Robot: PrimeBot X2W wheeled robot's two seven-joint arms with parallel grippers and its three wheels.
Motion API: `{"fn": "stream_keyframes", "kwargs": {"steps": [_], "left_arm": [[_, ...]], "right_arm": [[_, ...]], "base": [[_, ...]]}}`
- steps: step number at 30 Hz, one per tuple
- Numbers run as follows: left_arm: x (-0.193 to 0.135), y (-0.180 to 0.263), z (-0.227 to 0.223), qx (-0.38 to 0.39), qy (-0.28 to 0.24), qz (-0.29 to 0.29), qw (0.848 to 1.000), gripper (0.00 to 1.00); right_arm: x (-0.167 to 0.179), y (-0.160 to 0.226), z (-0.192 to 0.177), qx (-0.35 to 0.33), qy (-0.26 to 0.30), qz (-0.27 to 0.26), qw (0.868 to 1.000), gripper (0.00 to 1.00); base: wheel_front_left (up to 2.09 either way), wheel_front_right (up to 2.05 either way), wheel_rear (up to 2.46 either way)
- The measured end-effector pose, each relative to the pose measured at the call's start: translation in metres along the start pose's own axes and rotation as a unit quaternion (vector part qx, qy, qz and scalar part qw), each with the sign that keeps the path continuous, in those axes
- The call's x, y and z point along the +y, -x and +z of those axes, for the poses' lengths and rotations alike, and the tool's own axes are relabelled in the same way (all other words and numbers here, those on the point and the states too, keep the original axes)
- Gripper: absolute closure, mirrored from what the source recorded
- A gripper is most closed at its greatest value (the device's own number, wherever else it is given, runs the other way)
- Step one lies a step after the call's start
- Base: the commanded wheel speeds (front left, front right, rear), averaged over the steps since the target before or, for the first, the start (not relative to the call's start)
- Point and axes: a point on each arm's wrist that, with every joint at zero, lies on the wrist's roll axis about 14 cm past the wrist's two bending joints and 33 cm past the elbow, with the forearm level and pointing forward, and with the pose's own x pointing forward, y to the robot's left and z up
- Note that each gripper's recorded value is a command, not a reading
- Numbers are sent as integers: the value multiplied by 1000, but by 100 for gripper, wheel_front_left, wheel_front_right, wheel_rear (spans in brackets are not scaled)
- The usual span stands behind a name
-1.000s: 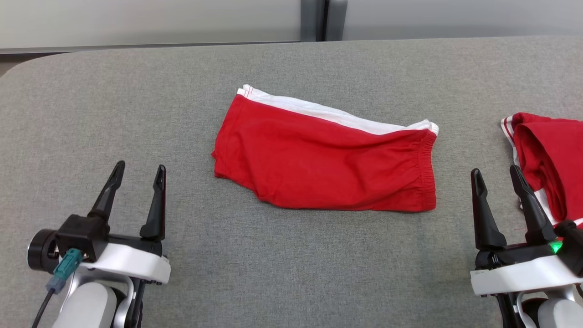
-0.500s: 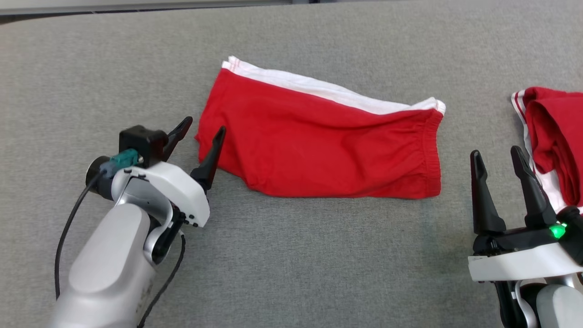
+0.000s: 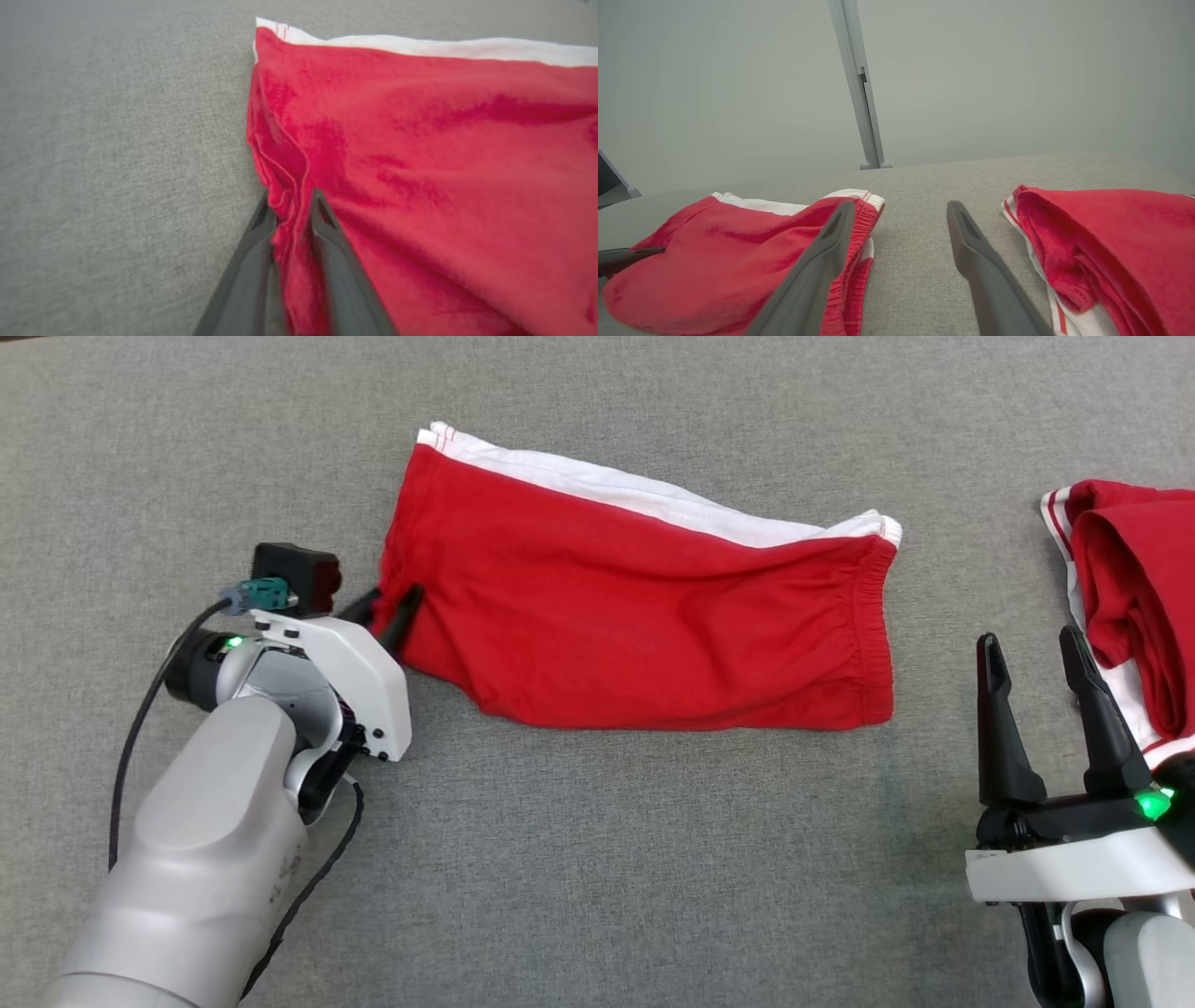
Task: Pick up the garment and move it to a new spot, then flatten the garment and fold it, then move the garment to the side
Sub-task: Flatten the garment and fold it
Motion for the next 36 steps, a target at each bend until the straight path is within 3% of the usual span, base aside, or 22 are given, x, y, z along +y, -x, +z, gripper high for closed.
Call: {"fn": "stream_keyframes", "kwargs": {"steps": [7,18,23,24,25,29,36], "left_arm": [[6,10,1,-32,0,9,999,100],[3,94,-67,-59,92,76,991,100],[-7,124,-83,-44,99,87,990,100],[-8,128,-83,-44,99,89,990,55],[-9,131,-82,-47,99,92,990,0],[2,142,-60,-96,77,119,985,0],[26,181,25,-266,20,176,948,0]], "right_arm": [[8,-2,3,-3,-3,10,1000,0],[18,31,5,9,-11,18,1000,0],[20,45,11,8,-10,19,1000,0],[21,46,13,7,-10,20,1000,0],[22,47,14,6,-10,21,1000,0],[22,48,19,5,2,23,1000,0],[22,49,34,-7,22,26,999,0]], "base": [[0,0,0],[0,0,0],[0,0,0],[0,0,0],[0,0,0],[0,0,0],[0,0,0]]}}
